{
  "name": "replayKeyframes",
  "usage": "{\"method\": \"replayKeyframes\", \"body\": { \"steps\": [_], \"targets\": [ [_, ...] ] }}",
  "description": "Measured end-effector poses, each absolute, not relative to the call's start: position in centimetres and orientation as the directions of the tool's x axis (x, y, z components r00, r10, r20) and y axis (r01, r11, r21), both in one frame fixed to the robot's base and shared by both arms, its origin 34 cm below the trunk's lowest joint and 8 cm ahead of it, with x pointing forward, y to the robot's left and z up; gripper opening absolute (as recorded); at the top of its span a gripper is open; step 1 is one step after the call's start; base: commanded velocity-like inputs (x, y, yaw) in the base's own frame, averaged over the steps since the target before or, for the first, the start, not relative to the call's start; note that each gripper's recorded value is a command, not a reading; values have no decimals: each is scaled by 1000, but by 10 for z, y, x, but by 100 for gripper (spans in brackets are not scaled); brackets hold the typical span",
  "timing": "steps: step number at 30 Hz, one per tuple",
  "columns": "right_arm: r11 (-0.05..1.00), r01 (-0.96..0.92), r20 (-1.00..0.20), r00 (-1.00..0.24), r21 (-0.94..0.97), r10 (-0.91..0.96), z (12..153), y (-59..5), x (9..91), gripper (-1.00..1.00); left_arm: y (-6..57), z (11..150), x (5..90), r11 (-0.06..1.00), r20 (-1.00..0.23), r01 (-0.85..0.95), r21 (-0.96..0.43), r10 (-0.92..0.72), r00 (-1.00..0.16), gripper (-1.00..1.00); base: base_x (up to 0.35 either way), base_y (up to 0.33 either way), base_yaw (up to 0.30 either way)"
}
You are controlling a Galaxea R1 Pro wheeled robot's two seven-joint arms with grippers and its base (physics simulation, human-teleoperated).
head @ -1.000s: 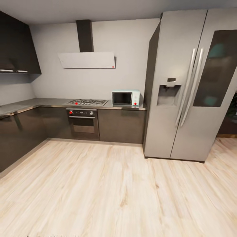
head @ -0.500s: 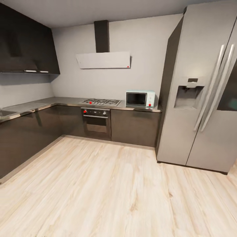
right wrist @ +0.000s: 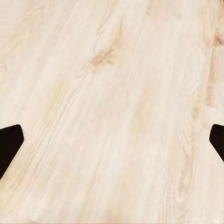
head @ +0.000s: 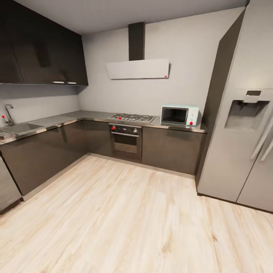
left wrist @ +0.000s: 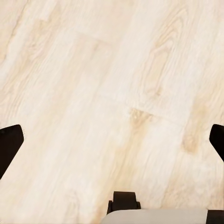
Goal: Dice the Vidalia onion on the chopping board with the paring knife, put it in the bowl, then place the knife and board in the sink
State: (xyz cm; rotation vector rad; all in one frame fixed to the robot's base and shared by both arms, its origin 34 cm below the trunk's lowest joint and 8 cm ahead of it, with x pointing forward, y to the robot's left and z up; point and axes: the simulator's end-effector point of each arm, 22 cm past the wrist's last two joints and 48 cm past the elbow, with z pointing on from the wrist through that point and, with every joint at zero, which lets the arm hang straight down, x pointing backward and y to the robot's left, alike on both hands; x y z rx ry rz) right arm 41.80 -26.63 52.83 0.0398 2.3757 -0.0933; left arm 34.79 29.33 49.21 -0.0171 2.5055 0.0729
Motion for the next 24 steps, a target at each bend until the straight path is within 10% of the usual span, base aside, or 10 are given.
{"method": "replayKeyframes", "body": {
  "steps": [24],
  "targets": [
    [997,56,-692,-722,-56,2,528,-266,418,100,293,492,348,998,-593,-30,48,5,-805,100,159,0,261]
  ]
}}
